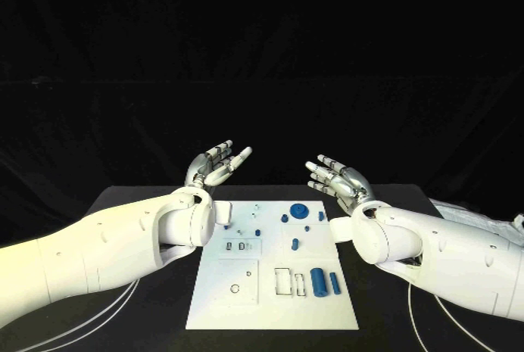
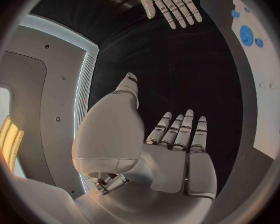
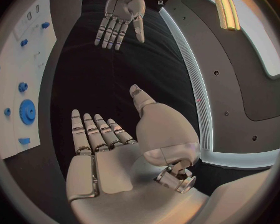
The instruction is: Assemble the parts on the task board
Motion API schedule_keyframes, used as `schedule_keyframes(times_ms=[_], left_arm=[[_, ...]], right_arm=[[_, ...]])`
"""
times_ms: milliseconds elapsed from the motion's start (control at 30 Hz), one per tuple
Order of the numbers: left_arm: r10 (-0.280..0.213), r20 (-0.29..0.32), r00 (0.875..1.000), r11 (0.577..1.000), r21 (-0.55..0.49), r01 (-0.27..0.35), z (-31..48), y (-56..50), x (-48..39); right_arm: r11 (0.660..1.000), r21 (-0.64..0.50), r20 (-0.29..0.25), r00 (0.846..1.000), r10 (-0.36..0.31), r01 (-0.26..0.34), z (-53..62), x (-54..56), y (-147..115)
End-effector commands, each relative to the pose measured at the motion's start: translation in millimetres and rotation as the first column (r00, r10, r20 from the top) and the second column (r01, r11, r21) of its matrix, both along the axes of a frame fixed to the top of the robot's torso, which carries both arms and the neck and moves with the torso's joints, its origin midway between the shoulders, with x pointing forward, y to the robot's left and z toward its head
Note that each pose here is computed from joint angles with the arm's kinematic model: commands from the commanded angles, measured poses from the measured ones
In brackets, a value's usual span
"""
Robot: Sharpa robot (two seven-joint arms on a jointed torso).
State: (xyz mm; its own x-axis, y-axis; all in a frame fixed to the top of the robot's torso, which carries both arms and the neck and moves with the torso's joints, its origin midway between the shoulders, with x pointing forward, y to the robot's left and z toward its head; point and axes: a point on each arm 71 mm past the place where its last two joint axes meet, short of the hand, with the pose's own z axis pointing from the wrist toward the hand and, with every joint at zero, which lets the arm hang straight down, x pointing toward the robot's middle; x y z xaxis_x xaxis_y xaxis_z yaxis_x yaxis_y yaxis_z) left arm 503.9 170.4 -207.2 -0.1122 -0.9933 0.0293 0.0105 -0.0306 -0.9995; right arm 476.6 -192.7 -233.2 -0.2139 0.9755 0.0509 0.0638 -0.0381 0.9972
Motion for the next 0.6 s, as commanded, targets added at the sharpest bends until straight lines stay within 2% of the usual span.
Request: schedule_keyframes(times_ms=[33,233,267,400,600], left_arm=[[-0.045,-0.005,0.999,0.999,-0.027,0.045,0.7,-4.0,-0.1],[-0.045,-0.005,0.999,0.999,-0.027,0.045,0.7,-4.0,-0.1],[-0.038,0.02,0.999,0.999,-0.033,0.039,2.5,12.4,-0.5],[-0.048,0.029,0.998,0.998,-0.04,0.049,4.3,16.0,-3.3],[-0.078,0.048,0.996,0.995,-0.06,0.081,10.1,21.8,-12.7]], right_arm=[[0.979,-0.017,-0.026,0.979,0.203,-0.203,-3.2,-2.9,12.4],[0.971,-0.021,-0.036,0.97,0.239,-0.24,-4.5,-2.6,13.4],[0.963,-0.24,0.161,0.973,0.164,-0.123,6.3,10.7,-11.3],[0.944,-0.313,0.208,0.962,0.174,-0.103,11.4,14.2,-15.5],[0.884,-0.461,0.27,0.936,0.225,-0.079,22.0,19.4,-19.4]])
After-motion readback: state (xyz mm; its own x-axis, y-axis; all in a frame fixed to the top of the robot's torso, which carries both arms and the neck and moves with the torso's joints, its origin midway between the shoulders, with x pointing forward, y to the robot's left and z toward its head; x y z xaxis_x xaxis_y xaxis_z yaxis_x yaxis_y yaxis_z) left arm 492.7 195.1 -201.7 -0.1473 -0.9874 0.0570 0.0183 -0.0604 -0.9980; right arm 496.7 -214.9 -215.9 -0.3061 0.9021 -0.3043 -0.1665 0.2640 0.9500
